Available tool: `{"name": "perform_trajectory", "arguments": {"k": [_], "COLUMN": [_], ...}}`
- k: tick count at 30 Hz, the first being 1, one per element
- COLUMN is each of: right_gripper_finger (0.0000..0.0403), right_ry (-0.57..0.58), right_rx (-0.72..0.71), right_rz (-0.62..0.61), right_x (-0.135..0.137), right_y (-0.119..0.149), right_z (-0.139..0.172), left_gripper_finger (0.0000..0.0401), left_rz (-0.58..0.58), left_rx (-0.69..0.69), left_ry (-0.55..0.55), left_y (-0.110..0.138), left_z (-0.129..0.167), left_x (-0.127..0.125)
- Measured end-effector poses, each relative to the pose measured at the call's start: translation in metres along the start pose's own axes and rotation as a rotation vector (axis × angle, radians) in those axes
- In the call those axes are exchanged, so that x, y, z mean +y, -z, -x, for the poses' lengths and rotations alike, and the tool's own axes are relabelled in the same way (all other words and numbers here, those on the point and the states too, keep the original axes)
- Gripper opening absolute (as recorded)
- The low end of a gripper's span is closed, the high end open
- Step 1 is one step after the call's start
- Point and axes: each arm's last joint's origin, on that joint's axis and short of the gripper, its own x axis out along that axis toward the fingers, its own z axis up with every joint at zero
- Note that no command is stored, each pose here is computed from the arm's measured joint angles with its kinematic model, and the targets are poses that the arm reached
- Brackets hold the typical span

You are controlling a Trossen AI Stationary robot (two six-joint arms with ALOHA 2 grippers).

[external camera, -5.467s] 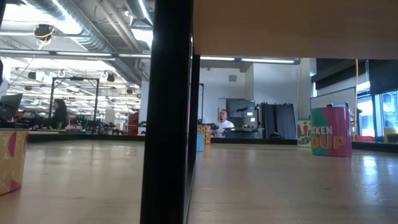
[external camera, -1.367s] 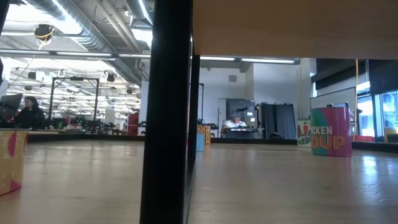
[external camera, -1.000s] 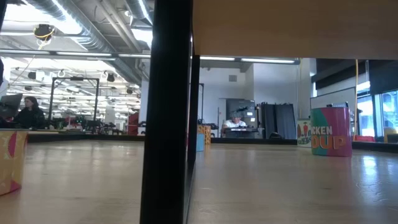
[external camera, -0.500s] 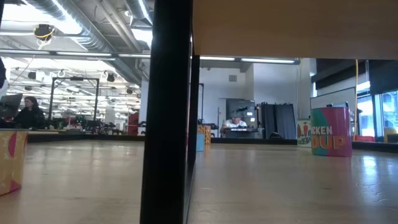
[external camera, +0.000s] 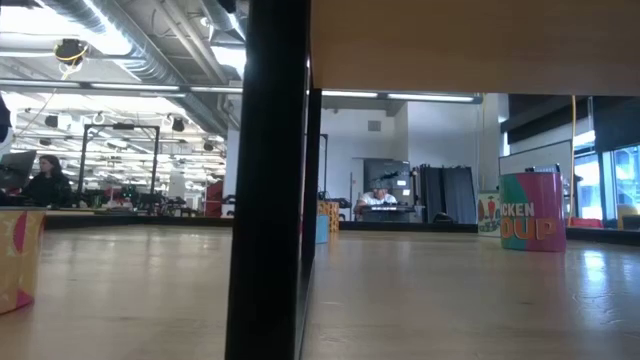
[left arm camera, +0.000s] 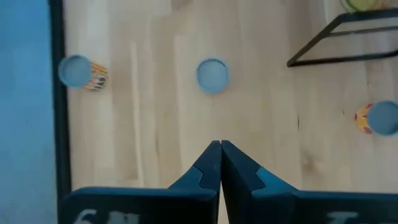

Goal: Pick and place cans onto a shelf
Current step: Put the canned chicken soup on the shelf

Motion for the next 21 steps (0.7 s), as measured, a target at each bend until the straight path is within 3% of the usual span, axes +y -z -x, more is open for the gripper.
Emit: {"name": "perform_trajectory", "arguments": {"k": [11, 21], "right_gripper_finger": [0.0004, 0.0053], "right_ry": [0.092, 0.161], "right_rx": [0.212, 0.419], "right_rz": [-0.388, -0.503], "right_x": [-0.002, -0.005], "right_y": [0.060, 0.083], "right_z": [-0.035, -0.085], "left_gripper_finger": [0.0000, 0.0000], "left_rz": [0.084, 0.112], "left_rx": [-0.099, -0.092], "left_ry": [-0.081, -0.125], "left_y": [0.026, 0.032], "left_z": [0.039, 0.041], "left_x": [0.015, 0.030]}}
